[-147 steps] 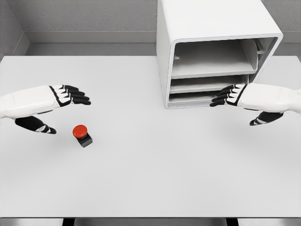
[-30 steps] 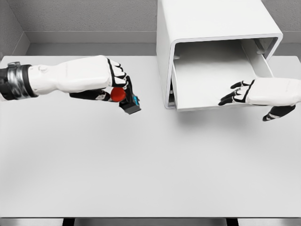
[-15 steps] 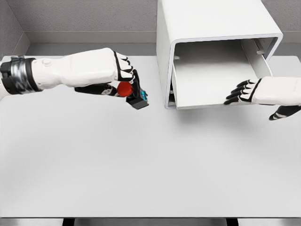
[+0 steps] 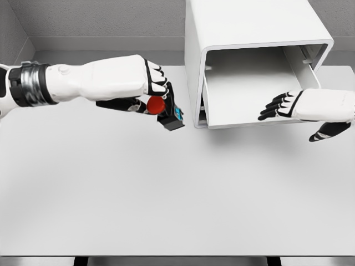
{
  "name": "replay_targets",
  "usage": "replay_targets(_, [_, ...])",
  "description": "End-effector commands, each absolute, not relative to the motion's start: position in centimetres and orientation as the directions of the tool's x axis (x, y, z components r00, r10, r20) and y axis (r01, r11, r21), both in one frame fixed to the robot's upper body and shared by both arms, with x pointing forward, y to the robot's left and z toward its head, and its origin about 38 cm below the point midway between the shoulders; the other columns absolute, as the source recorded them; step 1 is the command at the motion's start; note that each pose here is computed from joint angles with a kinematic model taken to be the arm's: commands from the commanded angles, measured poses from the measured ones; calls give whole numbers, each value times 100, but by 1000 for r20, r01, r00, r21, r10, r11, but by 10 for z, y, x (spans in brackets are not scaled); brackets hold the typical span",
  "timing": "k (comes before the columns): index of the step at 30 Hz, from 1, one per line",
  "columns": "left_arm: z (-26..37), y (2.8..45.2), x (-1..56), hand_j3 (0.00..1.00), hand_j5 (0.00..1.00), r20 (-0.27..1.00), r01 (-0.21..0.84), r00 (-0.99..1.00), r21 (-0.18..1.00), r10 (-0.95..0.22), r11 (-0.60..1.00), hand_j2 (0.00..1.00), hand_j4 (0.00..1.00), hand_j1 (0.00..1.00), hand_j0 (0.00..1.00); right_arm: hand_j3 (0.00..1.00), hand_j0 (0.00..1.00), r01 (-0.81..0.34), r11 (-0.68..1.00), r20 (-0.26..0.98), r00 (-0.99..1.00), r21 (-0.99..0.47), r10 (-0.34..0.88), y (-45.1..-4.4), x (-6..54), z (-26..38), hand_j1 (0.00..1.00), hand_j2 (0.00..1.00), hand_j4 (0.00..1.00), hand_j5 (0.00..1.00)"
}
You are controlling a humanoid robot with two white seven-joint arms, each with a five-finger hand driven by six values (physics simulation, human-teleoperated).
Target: Slide open multi-storey tabletop storage cabinets and put open load switch and slide close multi-storey tabletop storage cabinets
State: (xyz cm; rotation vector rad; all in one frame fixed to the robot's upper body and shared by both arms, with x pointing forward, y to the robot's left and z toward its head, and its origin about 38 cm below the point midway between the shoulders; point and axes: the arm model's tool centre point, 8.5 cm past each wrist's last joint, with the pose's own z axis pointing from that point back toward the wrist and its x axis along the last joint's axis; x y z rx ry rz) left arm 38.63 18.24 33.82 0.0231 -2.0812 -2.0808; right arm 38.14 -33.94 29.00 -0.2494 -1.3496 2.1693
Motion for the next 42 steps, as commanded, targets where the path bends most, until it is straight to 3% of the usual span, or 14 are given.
replay_targets(1, [339,177,386,41,41,138,136,-981,990,-134,28,41,41,41,41,100,100,-391,-302,154,-795,-869,587,-336,388,287,100,100,100,100])
replay_targets(6, [340,174,386,41,41,139,136,-982,990,-127,34,41,41,41,41,100,100,-442,-245,180,-722,-863,669,-334,400,282,100,100,100,100])
replay_targets(11, [340,176,386,41,41,139,136,-982,990,-131,31,41,41,41,41,100,100,-455,-270,177,-725,-849,665,-333,397,270,100,100,100,100])
replay_targets(22, [340,178,387,41,41,145,142,-980,989,-134,34,41,41,41,41,100,100,-365,-379,140,-851,-850,506,-324,378,273,100,100,100,100])
replay_targets(34, [339,176,388,41,41,147,144,-980,989,-132,35,41,41,41,41,100,100,-399,-419,78,-793,-815,605,-374,364,291,100,100,100,100])
replay_targets(39, [353,158,386,41,41,128,122,-989,990,-80,77,41,41,41,41,100,100,-353,-359,66,-786,-864,615,-376,367,309,100,100,100,100])
replay_targets(42, [355,155,386,41,41,124,118,-990,990,-73,77,41,41,41,41,100,100,-375,-261,146,-775,-890,615,-378,365,323,100,100,100,100])
